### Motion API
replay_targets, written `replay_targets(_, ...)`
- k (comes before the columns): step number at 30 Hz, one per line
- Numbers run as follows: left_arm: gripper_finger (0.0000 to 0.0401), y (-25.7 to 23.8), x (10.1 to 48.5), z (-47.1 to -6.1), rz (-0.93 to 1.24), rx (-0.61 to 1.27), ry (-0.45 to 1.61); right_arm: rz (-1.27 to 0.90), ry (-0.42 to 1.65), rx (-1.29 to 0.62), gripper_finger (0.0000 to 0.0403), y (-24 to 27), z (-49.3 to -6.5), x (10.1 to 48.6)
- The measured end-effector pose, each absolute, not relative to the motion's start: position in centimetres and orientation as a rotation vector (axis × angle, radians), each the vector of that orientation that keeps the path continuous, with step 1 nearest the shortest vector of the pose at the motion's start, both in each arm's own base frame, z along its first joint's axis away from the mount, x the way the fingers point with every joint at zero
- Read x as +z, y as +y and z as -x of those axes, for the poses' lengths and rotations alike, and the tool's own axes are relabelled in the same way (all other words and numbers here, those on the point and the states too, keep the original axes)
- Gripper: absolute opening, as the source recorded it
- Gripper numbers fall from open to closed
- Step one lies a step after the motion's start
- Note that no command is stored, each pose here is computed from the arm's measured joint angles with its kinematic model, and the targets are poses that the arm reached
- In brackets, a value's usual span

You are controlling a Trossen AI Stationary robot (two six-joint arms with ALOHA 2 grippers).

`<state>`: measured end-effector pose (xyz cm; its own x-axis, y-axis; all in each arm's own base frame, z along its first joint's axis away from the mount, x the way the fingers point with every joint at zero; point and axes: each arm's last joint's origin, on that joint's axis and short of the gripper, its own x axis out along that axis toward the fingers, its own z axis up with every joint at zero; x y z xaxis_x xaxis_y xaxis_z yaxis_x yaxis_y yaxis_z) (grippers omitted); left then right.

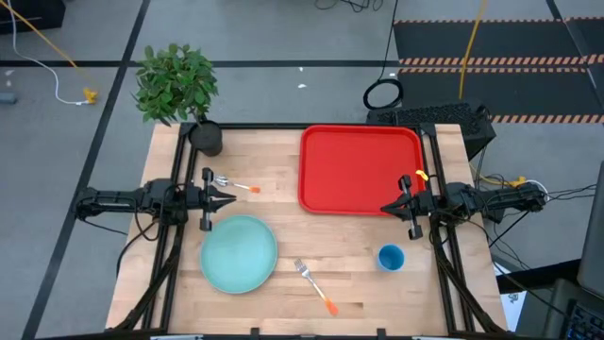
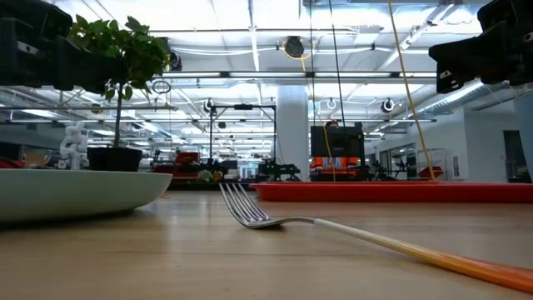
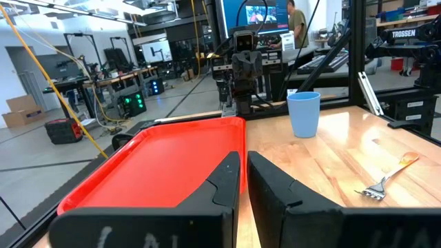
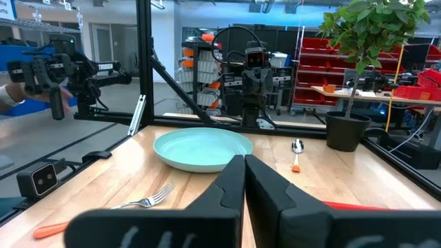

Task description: Pick and place plate/cup/fork/spoon on tray

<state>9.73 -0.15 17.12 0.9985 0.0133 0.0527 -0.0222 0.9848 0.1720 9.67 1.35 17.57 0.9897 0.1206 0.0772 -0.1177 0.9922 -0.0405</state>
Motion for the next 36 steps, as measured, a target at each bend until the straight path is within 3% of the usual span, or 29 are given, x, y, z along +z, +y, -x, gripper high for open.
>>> replay_targets(27, 0.0033, -0.1, 17.3, -9.7, -0.173, 0.019, -0.066, 0.016, -0.079, 0.121, 0.0004, 1.3, -9.7, 17.6)
replay_targets(36, 0.0033, -0.1, 17.3, -9.7, -0.173, 0.020, -0.072, -0.084, -0.215, 0.131, 0.0004, 1.3, -9.4, 19.1)
